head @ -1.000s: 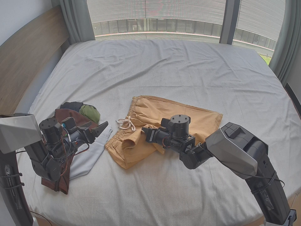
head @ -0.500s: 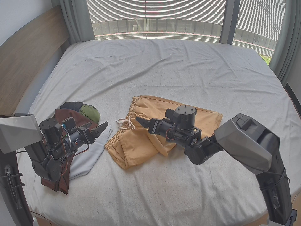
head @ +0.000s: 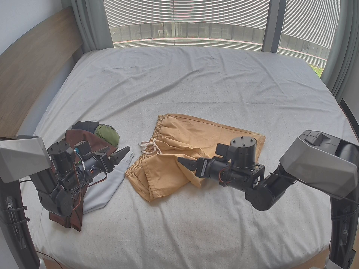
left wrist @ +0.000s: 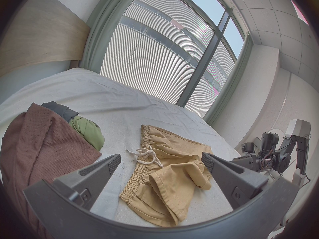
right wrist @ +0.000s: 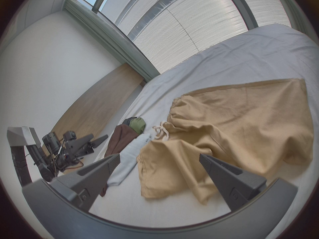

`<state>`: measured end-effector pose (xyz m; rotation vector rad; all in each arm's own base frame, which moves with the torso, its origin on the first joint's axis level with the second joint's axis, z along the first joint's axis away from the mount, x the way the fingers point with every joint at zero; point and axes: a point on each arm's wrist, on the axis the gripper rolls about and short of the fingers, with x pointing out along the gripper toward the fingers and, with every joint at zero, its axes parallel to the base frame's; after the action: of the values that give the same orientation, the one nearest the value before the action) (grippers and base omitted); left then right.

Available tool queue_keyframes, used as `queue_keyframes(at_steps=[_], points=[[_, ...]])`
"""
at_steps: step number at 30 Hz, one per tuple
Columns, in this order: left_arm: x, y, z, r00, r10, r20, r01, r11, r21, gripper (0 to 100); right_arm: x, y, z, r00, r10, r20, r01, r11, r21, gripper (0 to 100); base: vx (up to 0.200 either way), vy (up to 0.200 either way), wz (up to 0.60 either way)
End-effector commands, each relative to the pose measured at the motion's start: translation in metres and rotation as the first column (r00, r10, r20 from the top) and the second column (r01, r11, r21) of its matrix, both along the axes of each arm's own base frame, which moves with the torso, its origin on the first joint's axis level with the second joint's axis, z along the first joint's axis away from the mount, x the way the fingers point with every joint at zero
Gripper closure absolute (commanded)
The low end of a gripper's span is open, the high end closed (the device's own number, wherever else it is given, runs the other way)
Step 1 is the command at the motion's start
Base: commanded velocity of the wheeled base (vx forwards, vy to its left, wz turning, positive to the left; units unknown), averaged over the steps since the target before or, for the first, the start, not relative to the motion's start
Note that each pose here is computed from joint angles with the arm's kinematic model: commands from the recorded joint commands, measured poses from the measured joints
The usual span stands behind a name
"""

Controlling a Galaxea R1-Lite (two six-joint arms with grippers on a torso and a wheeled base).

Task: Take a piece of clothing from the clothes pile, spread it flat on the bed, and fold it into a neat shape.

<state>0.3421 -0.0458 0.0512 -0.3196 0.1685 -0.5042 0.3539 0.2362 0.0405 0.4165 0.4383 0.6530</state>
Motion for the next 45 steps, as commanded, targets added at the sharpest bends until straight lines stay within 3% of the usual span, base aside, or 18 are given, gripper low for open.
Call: queue_keyframes(at_steps=[1, 8, 19, 29, 37, 40, 45], points=[[-0.005, -0.008, -0.006, 0.999, -0.024, -0.029, 0.024, 1.000, 0.003, 0, -0.018, -0.013, -0.015, 0.998, -0.002, -0.056, 0.000, 0.999, -0.033, 0, 0.000, 0.000, 0.00], [-0.005, -0.008, -0.008, 0.999, -0.025, -0.033, 0.025, 1.000, 0.004, 0, -0.016, -0.013, -0.048, 0.995, -0.012, -0.100, 0.005, 0.998, -0.064, 0, 0.000, 0.000, 0.00], [-0.006, -0.011, -0.009, 0.999, -0.033, -0.037, 0.033, 0.999, 0.006, 0, -0.006, -0.017, -0.072, 0.990, -0.036, -0.136, 0.024, 0.996, -0.089, 0, 0.000, 0.000, 0.00], [-0.006, -0.011, -0.009, 0.999, -0.031, -0.037, 0.032, 0.999, 0.006, 0, -0.010, 0.009, -0.084, 0.987, 0.020, -0.160, -0.035, 0.995, -0.091, 0, 0.000, 0.000, 0.00], [-0.006, -0.011, -0.010, 0.999, -0.031, -0.042, 0.032, 0.999, 0.006, 0, -0.002, 0.041, -0.087, 0.974, 0.037, -0.224, -0.037, 0.999, 0.005, 0, 0.000, 0.000, 0.00], [-0.005, -0.010, -0.010, 0.999, -0.028, -0.040, 0.029, 1.000, 0.006, 0, 0.001, 0.044, -0.093, 0.968, 0.032, -0.249, -0.032, 0.999, 0.004, 0, 0.000, 0.000, 0.00], [-0.005, -0.009, -0.010, 0.999, -0.027, -0.040, 0.027, 1.000, 0.006, 0, 0.010, 0.052, -0.092, 0.954, 0.012, -0.299, 0.010, 0.997, 0.072, 0, 0.000, 0.000, 0.00]])
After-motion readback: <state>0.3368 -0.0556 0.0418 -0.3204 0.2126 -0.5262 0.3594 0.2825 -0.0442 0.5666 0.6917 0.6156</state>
